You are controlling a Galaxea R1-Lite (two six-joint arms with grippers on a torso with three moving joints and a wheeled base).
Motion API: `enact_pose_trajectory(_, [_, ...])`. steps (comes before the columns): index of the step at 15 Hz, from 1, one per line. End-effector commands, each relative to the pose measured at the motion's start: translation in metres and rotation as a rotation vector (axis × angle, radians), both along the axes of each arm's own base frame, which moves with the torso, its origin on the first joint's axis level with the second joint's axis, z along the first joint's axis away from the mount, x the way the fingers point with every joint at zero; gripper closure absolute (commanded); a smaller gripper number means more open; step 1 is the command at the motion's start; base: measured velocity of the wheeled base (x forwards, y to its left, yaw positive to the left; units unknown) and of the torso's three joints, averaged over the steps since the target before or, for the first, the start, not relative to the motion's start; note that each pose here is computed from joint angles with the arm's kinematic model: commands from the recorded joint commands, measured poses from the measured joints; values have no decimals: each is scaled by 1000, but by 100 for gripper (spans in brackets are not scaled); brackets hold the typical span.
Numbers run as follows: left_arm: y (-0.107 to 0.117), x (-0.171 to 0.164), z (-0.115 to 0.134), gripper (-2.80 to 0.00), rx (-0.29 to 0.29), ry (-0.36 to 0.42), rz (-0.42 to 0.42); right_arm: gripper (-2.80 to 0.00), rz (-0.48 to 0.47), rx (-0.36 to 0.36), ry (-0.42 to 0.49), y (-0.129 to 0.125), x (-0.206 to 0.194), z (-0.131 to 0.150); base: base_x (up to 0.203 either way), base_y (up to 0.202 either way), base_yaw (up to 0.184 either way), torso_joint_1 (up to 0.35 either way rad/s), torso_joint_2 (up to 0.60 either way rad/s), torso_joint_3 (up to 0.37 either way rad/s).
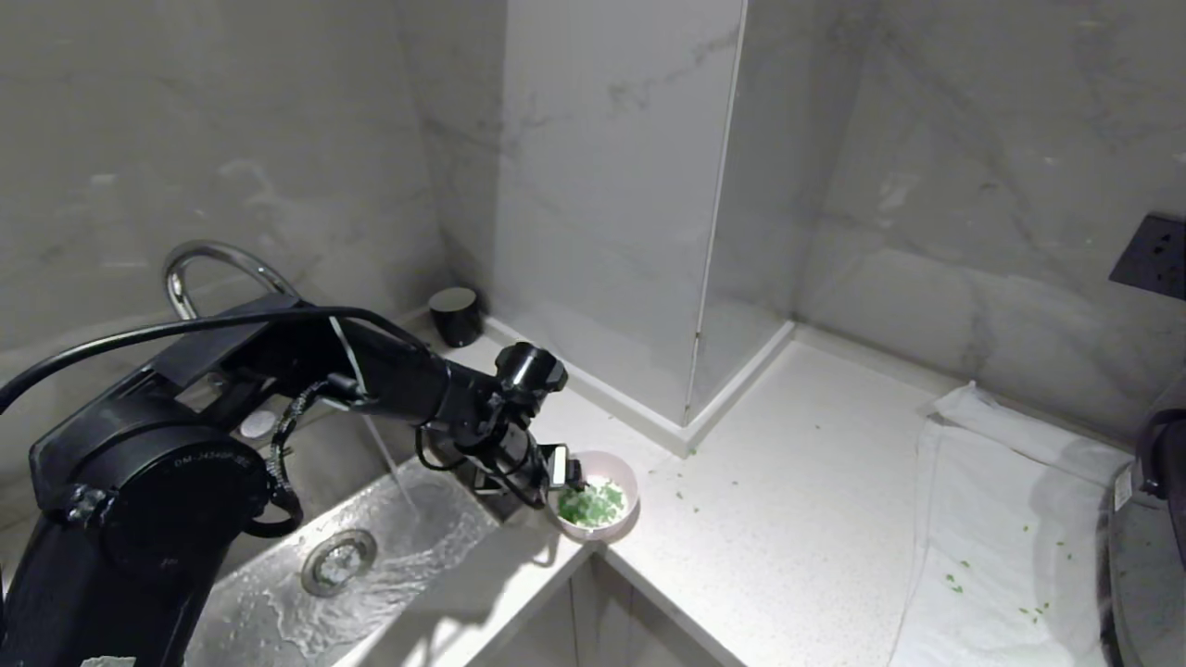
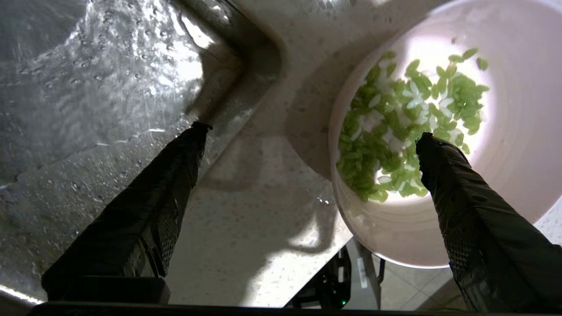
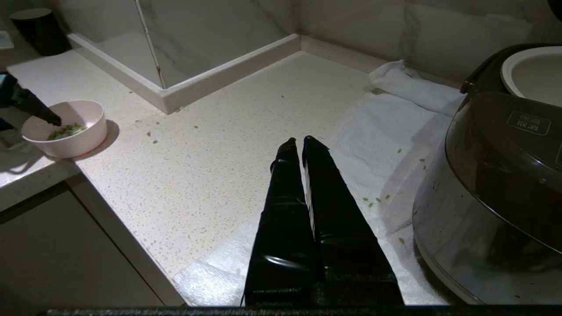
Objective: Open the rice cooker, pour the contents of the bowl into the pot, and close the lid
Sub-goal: Fill a bowl with water from the tap
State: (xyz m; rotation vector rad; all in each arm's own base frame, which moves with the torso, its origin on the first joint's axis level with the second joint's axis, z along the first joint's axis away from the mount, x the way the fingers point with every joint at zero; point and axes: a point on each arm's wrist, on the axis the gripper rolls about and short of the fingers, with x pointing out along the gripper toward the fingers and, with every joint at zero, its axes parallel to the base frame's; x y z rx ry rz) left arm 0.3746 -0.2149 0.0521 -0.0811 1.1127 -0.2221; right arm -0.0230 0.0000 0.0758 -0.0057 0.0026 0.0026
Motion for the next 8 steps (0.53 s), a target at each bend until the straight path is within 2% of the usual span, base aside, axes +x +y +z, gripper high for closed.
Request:
enact_pose_trajectory(1, [-2,4,-9,-280,2,10,9,0,1,0,0,0,0,0,0,0,0,0,0,0])
enact_pose_trajectory(5, [-7,12,-18,-280,1,9,10,0,1,0,0,0,0,0,0,0,0,0,0,0])
enact_pose_trajectory(6, [-7,13,-19,0,1,8,11,0,1,0,0,0,0,0,0,0,0,0,0,0])
enact_pose_trajectory(8, [-7,13,-19,0,0,8,14,0,1,0,0,0,0,0,0,0,0,0,0,0])
